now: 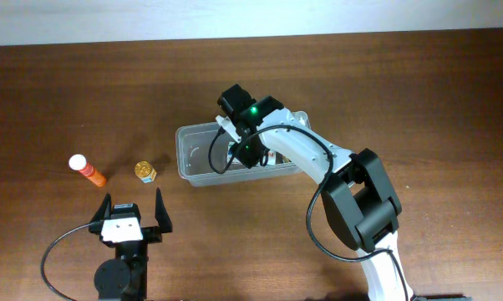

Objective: Pack container

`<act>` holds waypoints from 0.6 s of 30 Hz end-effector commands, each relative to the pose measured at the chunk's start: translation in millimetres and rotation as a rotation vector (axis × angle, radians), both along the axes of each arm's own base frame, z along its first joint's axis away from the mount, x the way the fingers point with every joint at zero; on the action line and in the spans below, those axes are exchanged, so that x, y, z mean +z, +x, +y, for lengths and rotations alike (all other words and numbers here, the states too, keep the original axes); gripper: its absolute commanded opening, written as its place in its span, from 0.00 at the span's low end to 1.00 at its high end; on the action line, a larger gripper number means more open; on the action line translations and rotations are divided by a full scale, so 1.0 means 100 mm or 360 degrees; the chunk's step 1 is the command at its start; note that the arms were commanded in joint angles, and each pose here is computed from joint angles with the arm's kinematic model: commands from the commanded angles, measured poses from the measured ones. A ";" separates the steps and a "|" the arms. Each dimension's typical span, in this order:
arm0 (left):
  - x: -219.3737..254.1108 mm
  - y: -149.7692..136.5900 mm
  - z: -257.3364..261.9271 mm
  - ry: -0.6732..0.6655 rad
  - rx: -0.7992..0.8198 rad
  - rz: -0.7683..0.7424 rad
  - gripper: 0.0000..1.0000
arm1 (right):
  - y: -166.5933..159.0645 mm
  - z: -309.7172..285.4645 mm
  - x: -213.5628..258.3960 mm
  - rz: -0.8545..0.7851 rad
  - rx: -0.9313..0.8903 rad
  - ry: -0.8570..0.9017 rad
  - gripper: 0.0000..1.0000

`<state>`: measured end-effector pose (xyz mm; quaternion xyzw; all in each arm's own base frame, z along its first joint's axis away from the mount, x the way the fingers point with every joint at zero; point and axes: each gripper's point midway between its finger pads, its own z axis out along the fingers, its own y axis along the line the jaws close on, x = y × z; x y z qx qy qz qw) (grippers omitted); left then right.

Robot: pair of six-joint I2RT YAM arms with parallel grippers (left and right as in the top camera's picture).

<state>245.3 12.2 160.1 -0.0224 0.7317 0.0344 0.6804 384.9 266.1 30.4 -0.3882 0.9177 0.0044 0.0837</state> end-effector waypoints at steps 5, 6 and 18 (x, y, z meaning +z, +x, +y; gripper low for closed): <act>-0.02 0.00 0.00 0.0029 -0.0009 0.0000 0.99 | 0.01 -0.08 -0.12 0.0008 0.0153 -0.0080 0.24; -0.02 0.00 0.00 0.0029 -0.0009 0.0000 0.99 | 0.01 -0.08 -0.12 0.0010 0.0153 -0.0081 0.24; -0.02 0.00 0.00 0.0029 -0.0009 0.0000 0.99 | 0.03 0.18 0.64 0.0029 0.0156 0.0124 0.48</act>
